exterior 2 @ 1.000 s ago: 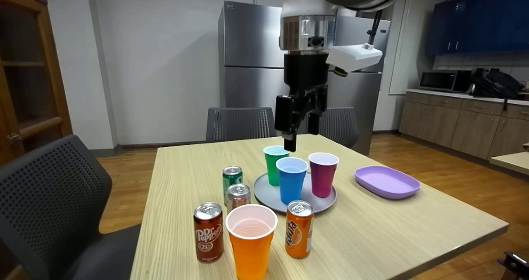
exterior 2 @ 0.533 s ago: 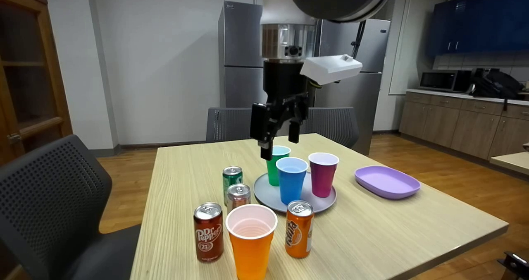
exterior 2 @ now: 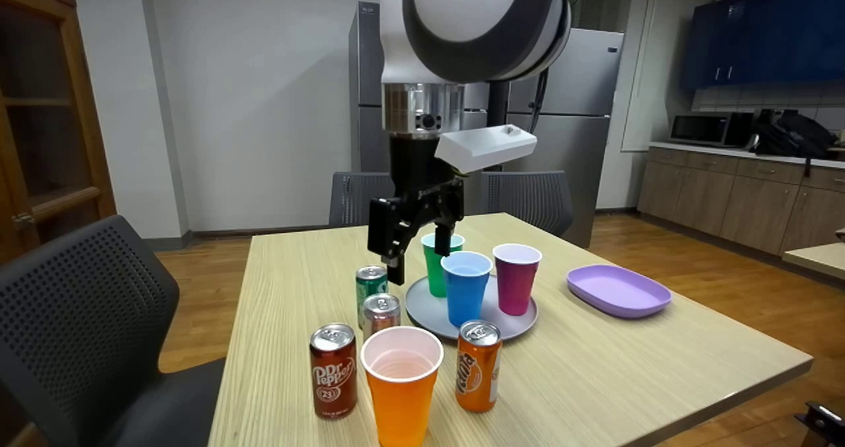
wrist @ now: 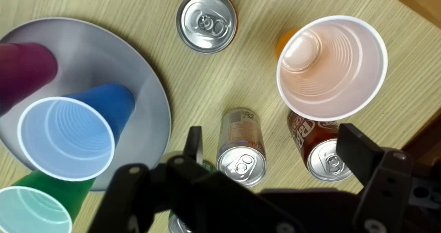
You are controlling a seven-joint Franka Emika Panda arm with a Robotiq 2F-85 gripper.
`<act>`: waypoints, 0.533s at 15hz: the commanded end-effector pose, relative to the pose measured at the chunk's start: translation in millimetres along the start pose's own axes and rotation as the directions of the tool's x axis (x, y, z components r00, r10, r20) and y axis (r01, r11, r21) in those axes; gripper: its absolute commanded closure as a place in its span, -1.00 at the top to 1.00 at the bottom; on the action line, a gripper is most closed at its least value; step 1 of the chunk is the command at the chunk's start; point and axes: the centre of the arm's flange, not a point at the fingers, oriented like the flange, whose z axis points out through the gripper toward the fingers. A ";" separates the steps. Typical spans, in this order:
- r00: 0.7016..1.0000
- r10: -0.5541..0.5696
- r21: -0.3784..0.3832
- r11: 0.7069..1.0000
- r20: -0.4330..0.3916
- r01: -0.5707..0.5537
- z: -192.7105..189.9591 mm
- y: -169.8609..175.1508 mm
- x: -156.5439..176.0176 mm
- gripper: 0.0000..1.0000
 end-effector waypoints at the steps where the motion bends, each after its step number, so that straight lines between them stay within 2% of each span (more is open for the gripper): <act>1: 1.000 -0.001 -0.001 1.000 0.022 0.001 14.8 -10.2 22.4 1.00; 8: 0.997 -0.031 0.006 1.000 0.076 0.030 37.4 -22.7 13.7 1.00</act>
